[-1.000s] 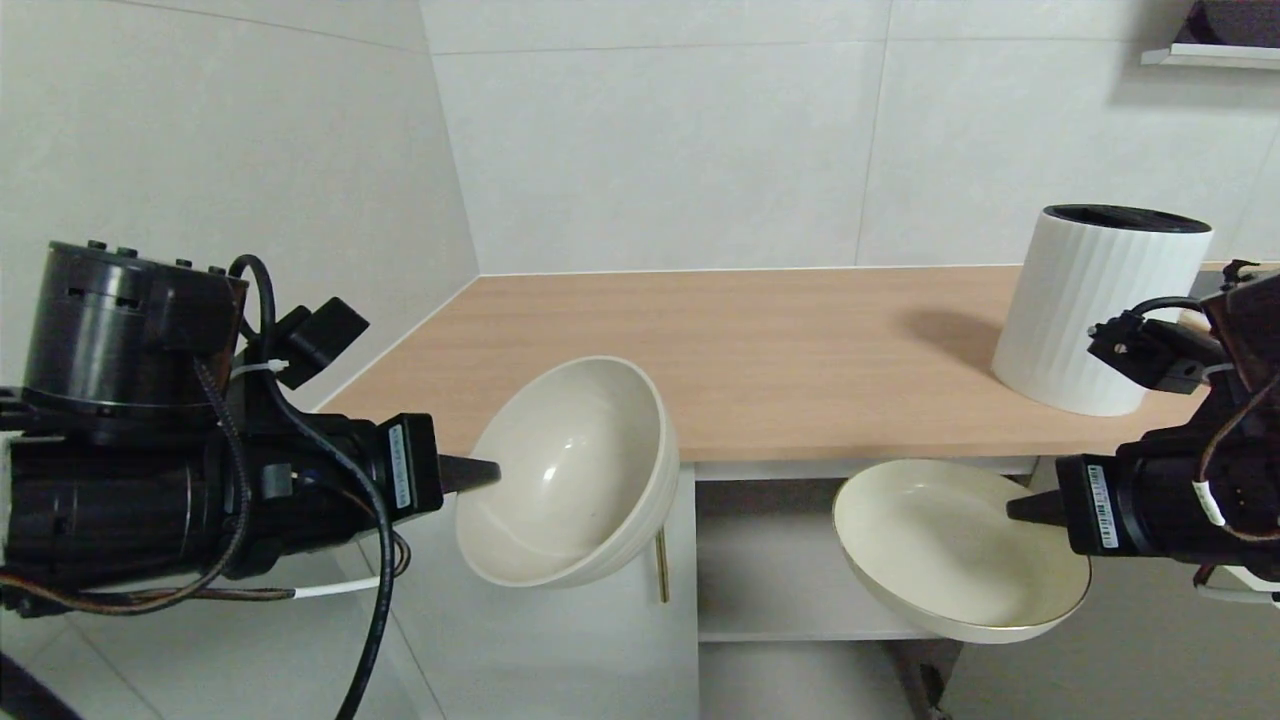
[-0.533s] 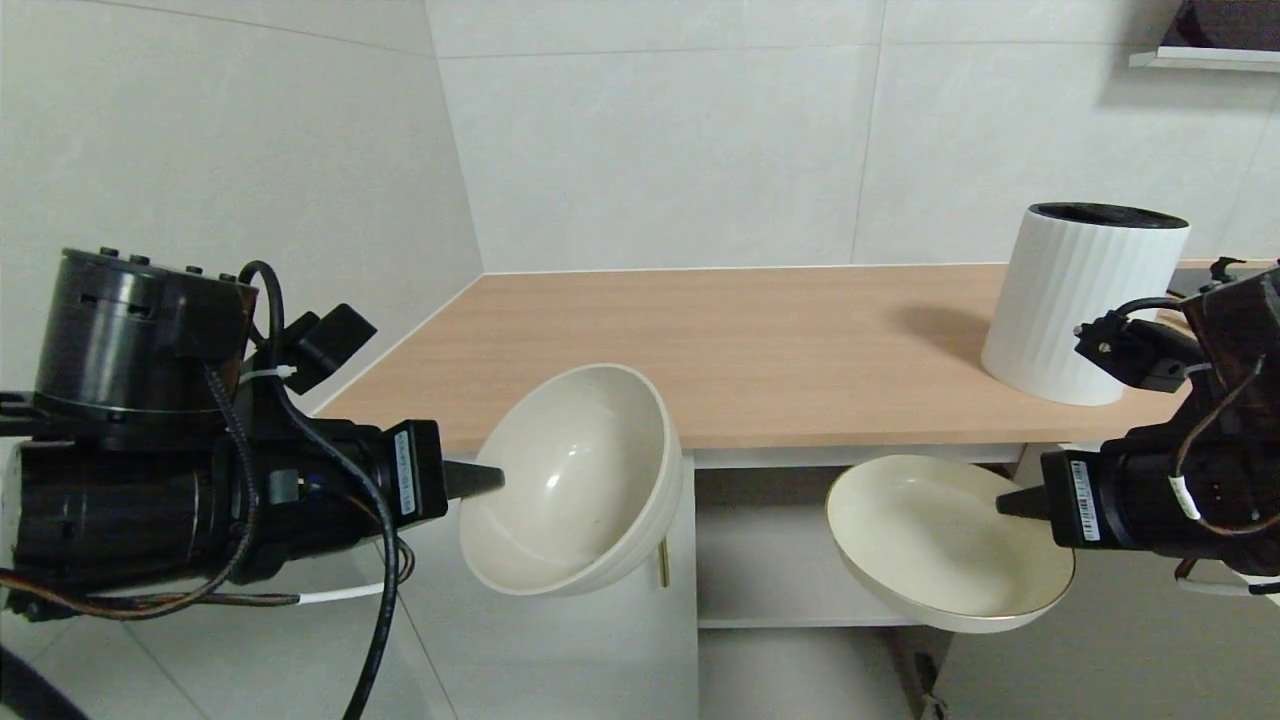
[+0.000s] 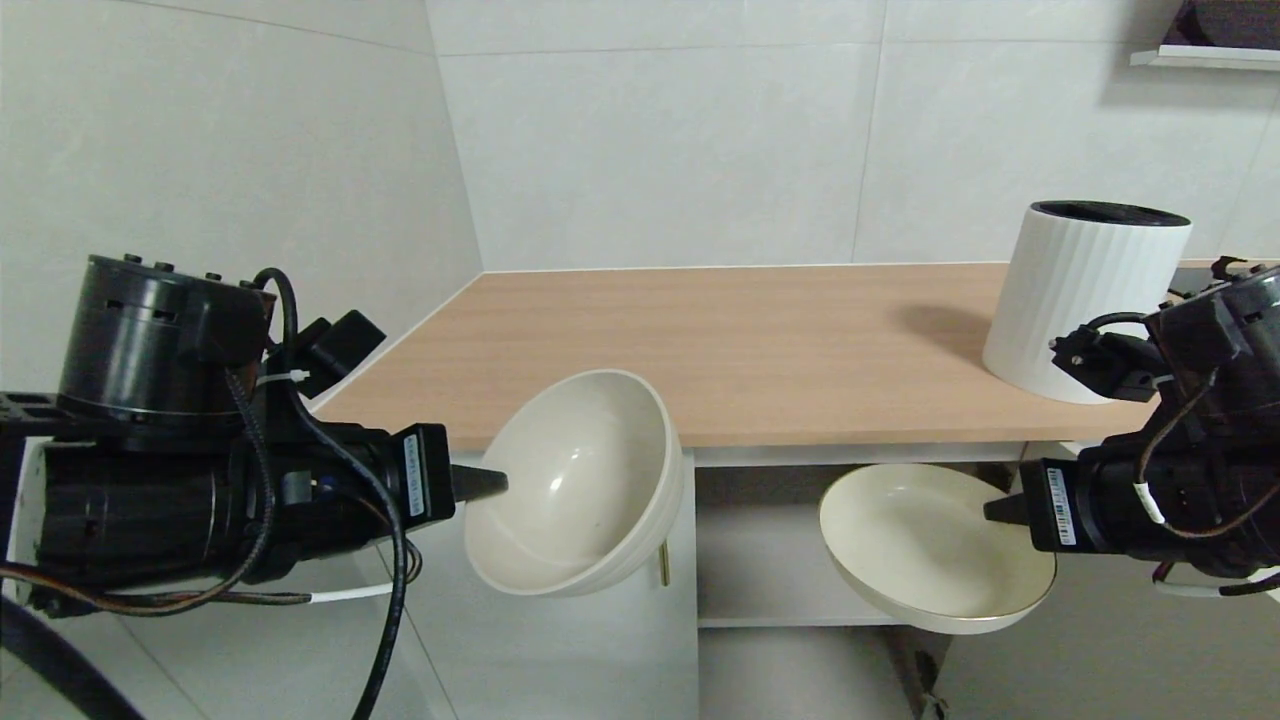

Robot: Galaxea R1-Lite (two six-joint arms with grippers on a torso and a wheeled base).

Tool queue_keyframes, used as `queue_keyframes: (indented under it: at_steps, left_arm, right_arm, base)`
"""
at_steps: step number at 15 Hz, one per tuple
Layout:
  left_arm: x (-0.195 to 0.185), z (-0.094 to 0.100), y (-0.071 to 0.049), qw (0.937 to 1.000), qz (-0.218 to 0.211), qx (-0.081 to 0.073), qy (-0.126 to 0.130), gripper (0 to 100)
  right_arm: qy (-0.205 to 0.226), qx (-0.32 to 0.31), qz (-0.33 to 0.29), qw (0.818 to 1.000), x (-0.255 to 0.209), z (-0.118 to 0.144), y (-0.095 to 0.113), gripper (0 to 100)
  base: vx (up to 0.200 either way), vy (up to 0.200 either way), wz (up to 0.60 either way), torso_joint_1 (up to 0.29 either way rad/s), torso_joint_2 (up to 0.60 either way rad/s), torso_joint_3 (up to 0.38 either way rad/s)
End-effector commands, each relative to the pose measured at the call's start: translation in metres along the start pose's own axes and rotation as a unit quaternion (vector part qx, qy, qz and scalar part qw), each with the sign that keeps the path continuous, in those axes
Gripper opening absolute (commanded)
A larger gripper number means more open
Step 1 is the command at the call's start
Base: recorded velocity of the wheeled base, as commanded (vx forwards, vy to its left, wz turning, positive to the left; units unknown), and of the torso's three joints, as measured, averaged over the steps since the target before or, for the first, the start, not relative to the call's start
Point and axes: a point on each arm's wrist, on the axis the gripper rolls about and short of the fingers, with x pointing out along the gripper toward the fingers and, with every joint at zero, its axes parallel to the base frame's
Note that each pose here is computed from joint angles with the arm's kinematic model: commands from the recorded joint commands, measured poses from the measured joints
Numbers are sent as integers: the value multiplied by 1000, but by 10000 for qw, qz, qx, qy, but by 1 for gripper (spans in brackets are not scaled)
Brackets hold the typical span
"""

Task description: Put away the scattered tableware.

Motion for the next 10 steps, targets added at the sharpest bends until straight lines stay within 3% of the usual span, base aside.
queue_keyframes:
  at_steps: [1, 10]
  left_arm:
    - [2, 0, 0, 10000, 11, -7, 31, 0]
    - [4, -1, 1, 10000, 32, -13, 63, 0]
  right_arm:
    - [38, -7, -14, 10000, 3, 0, 0, 0]
    - [123, -25, -49, 9999, 9, -1, 1, 0]
  base:
    - [0, 0, 0, -100, 261, 183]
    - [0, 0, 0, -148, 440, 285]
